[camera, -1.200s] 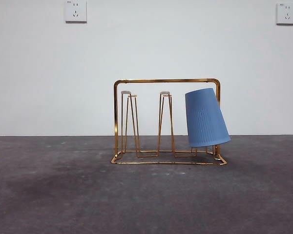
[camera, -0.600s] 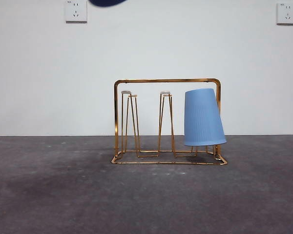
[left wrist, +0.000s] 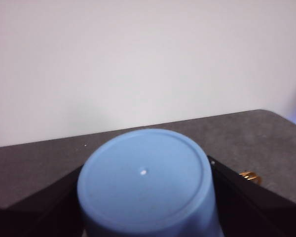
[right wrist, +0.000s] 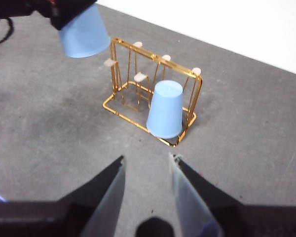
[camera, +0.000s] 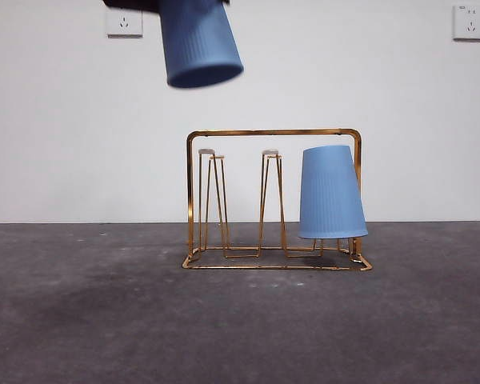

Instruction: Pick up cup 1,put cup 1 in the cup rack,pick up cup 2,put cup 2 in the cup rack

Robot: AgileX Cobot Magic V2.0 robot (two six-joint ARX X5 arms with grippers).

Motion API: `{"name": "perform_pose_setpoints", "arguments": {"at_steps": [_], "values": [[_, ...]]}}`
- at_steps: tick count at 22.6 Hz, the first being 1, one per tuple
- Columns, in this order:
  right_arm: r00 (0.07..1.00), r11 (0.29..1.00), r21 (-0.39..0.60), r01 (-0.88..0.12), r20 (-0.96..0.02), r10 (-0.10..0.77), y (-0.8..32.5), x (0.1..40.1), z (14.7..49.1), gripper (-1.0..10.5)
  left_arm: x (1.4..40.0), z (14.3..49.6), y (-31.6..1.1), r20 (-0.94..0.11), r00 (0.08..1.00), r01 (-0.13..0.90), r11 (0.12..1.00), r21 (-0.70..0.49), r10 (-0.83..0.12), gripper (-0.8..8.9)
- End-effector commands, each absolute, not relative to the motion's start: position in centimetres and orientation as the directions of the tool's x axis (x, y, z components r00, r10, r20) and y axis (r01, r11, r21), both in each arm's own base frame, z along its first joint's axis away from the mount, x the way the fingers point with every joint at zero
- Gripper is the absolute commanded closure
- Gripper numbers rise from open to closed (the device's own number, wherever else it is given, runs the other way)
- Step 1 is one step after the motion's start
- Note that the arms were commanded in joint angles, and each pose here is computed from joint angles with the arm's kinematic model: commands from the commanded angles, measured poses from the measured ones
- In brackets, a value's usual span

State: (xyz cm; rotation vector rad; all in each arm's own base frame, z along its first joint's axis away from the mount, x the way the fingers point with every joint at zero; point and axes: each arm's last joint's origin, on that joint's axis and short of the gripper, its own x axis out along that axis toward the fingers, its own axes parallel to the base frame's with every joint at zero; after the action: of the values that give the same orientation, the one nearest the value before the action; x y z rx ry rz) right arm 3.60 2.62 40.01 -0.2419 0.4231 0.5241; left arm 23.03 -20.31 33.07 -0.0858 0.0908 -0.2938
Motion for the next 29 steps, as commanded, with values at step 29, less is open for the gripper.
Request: {"name": "perform_pose_setpoints", "arguments": {"at_steps": [29], "values": [[0.772,0.869,-0.099,-0.486,-0.515,0.373,2.2,3.3,39.3,7.9,30.7,22.0,-21.9,-0.288,0.929,0.239,0.971,-0.016,-0.233,8.20]]}}
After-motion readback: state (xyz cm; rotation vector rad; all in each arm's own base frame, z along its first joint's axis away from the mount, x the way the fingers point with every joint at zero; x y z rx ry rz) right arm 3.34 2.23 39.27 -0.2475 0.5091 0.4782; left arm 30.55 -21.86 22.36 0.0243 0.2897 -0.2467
